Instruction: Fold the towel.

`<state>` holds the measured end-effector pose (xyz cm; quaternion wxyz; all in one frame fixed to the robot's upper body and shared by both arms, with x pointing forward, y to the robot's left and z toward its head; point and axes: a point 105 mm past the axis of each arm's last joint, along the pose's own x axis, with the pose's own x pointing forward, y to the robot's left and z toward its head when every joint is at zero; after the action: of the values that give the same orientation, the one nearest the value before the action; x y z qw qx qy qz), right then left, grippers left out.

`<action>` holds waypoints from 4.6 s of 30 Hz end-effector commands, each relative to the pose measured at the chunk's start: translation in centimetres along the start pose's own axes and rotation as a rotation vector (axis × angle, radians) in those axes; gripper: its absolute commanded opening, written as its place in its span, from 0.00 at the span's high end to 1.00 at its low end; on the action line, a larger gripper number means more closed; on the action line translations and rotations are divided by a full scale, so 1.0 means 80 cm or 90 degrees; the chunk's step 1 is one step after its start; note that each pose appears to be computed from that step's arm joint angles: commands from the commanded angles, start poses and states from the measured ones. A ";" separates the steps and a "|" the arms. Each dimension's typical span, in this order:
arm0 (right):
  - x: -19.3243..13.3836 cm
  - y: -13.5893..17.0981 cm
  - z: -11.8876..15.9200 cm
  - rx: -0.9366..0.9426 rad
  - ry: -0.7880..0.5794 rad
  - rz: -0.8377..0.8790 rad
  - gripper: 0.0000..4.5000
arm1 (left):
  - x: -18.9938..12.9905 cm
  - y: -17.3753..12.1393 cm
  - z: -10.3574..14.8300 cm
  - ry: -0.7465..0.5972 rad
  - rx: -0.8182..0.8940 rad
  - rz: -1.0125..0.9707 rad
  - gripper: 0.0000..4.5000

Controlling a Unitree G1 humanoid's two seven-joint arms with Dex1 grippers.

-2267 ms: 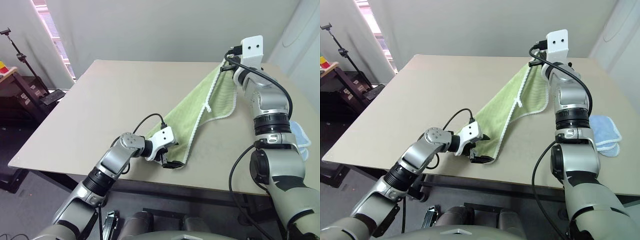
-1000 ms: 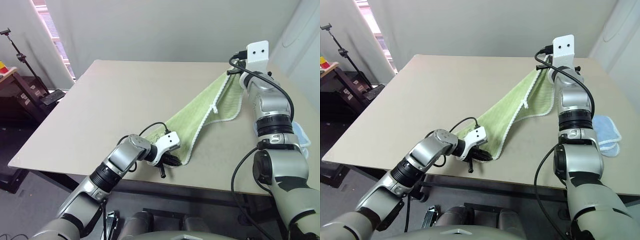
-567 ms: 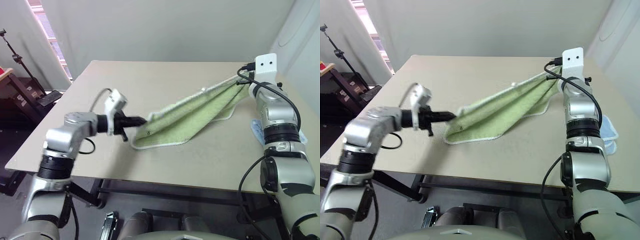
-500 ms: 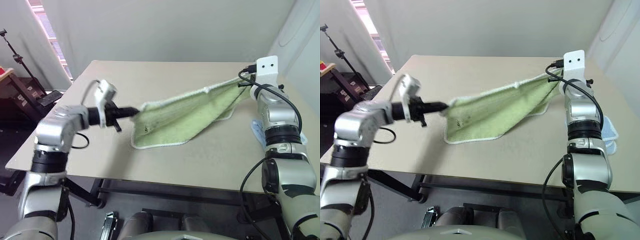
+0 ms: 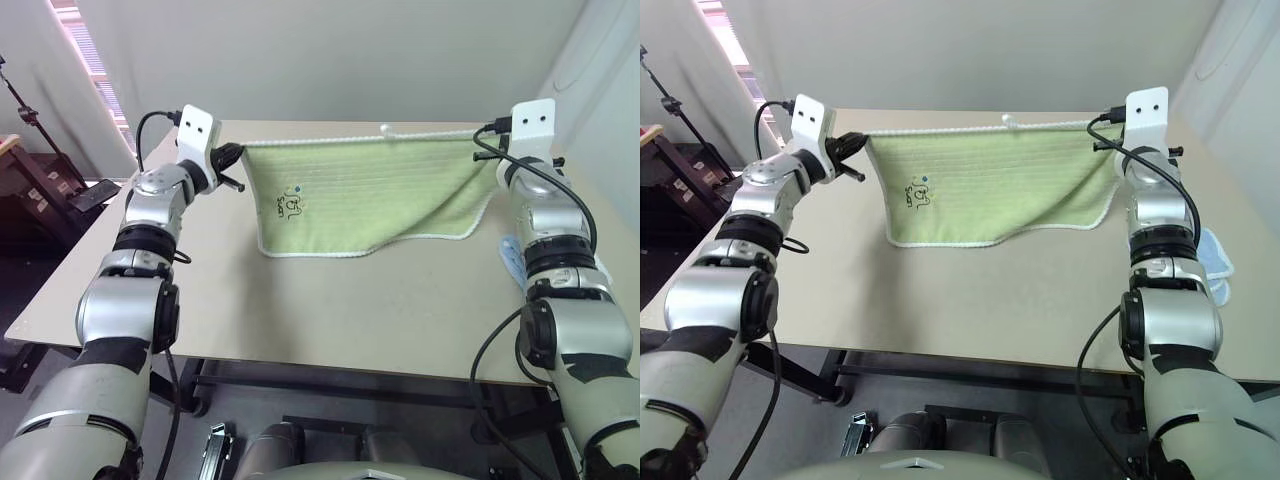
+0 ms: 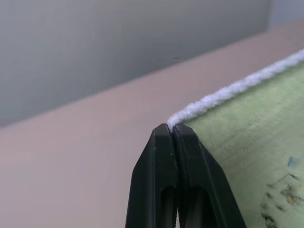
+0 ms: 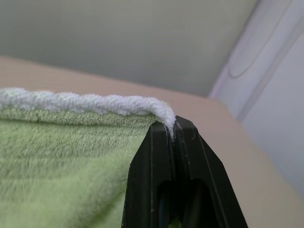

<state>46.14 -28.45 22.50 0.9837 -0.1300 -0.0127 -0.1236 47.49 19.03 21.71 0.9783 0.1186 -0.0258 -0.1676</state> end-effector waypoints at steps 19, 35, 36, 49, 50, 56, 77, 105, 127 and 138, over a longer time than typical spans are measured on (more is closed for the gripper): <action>-0.064 0.024 0.023 0.069 -0.199 0.308 1.00 | -0.050 0.053 0.012 -0.105 0.075 0.003 0.99; -0.236 0.025 -0.049 0.041 -0.047 0.621 1.00 | -0.197 0.032 -0.059 -0.072 0.029 -0.253 0.99; -0.240 0.024 -0.051 0.040 -0.045 0.624 1.00 | -0.208 0.025 -0.062 -0.055 0.021 -0.274 0.99; -0.304 0.010 -0.094 0.030 0.058 0.690 1.00 | -0.305 -0.003 -0.104 0.164 -0.017 -0.391 0.99; -0.308 0.006 -0.095 0.032 0.064 0.690 1.00 | -0.308 -0.001 -0.106 0.172 -0.014 -0.388 0.99; -0.329 0.000 -0.104 0.038 0.101 0.723 1.00 | -0.317 -0.005 -0.122 0.202 -0.013 -0.405 0.99; -0.291 0.018 -0.125 0.066 0.119 0.703 1.00 | -0.270 0.014 -0.115 0.153 -0.020 -0.378 0.99; -0.191 0.062 -0.168 0.183 0.170 0.570 1.00 | -0.140 -0.009 -0.162 0.110 -0.101 -0.273 0.77; -0.216 -0.009 -0.122 0.632 0.306 0.504 0.01 | -0.164 -0.010 -0.090 -0.030 -0.083 -0.337 0.00; -0.302 -0.040 -0.151 0.756 0.464 0.492 0.01 | -0.179 -0.103 -0.074 -0.050 -0.119 -0.475 0.00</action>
<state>22.00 -28.79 8.84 0.7935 0.4843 0.3074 0.2032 31.96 18.16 13.08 0.8599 0.0200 0.0100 -0.5101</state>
